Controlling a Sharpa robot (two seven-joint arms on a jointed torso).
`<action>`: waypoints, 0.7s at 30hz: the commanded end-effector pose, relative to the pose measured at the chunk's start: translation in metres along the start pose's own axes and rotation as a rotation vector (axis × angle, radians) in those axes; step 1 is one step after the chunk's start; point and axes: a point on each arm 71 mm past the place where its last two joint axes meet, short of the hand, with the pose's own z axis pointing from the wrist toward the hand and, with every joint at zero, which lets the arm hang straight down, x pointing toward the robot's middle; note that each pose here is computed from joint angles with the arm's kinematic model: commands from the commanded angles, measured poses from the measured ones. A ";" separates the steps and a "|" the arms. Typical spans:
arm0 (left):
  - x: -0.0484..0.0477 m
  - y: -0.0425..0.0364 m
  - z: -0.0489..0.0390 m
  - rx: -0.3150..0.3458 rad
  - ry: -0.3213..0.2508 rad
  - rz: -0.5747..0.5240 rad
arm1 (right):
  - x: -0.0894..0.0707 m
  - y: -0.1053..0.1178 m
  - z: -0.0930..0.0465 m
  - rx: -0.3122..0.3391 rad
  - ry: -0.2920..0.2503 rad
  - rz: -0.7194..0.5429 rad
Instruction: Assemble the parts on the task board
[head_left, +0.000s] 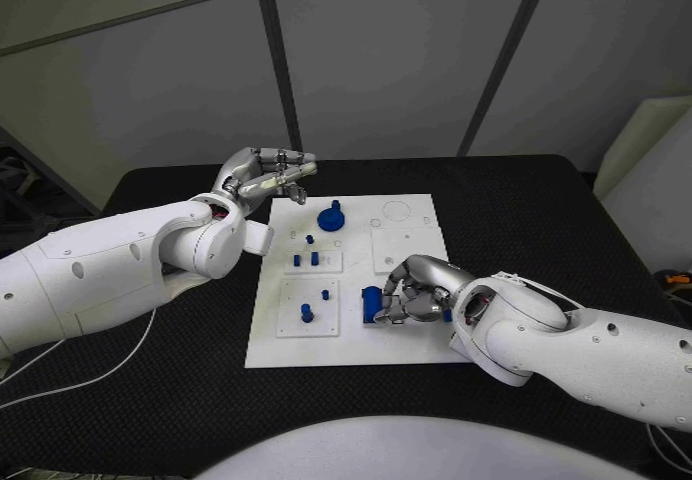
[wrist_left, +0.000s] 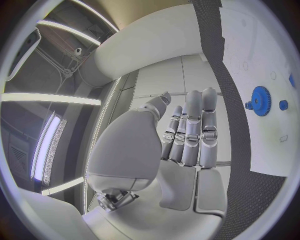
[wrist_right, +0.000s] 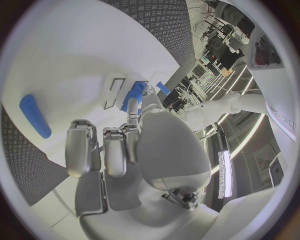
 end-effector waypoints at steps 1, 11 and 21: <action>0.0007 -0.0011 0.0001 0.004 0.009 -0.005 | 0.000 -0.002 0.001 0.008 0.022 -0.026; 0.0001 -0.0010 0.0000 0.003 0.008 -0.004 | -0.003 0.000 -0.003 -0.028 0.003 0.015; -0.0008 -0.0008 -0.0001 0.003 0.005 -0.003 | -0.019 -0.020 -0.017 -0.003 -0.097 0.134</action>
